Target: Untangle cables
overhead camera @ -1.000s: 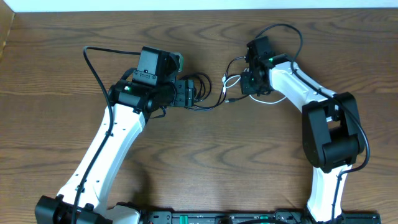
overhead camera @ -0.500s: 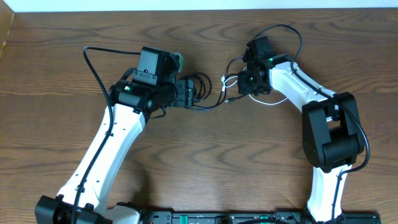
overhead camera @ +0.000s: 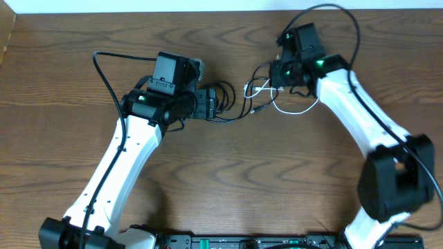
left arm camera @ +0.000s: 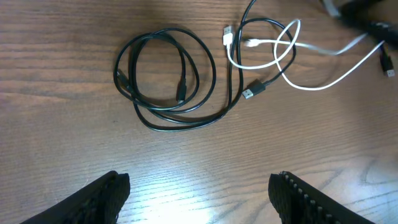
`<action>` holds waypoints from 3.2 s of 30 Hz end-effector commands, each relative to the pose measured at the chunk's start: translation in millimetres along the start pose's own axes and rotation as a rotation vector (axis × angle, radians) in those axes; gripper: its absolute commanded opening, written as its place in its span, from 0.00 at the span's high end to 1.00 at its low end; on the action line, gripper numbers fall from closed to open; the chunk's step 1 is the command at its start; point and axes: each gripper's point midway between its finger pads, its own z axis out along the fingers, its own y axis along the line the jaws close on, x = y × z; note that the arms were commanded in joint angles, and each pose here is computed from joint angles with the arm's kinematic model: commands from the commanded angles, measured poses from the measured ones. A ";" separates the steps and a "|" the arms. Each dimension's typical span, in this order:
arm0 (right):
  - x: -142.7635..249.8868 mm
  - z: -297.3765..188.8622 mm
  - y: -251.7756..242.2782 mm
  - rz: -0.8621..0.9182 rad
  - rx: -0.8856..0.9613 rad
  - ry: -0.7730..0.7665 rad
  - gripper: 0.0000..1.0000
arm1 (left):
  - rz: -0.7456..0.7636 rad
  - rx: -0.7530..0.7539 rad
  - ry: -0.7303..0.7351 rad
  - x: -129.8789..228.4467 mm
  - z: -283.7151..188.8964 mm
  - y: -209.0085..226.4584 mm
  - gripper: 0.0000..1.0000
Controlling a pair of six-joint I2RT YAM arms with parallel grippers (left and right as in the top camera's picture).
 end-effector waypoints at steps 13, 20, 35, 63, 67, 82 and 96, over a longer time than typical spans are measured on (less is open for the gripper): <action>-12.4 -74.7 -29.0 -0.002 0.143 -0.076 0.99 | 0.031 0.017 -0.022 -6.0 3.3 -2.9 0.23; -19.8 -75.1 -26.8 -0.005 0.136 -0.106 0.99 | 0.027 0.023 -0.051 -13.2 3.0 -4.6 0.23; -27.6 -75.4 -23.5 -0.048 0.129 -0.137 0.99 | 0.070 0.014 -0.062 -15.8 2.9 -3.5 0.23; -11.2 11.4 -14.1 -0.081 0.079 -0.042 0.99 | 0.089 0.021 -0.098 -24.4 2.2 -5.7 0.23; -12.8 12.3 -12.6 -0.084 0.076 -0.049 0.99 | 0.089 0.021 -0.098 -24.5 2.1 -5.8 0.23; -16.7 1.6 -7.6 -0.086 0.058 -0.062 0.99 | 0.093 0.022 -0.102 -25.4 2.0 -6.0 0.23; -38.8 -59.4 6.9 -0.120 0.034 -0.175 0.99 | 0.102 0.023 -0.106 -26.5 1.9 -6.3 0.23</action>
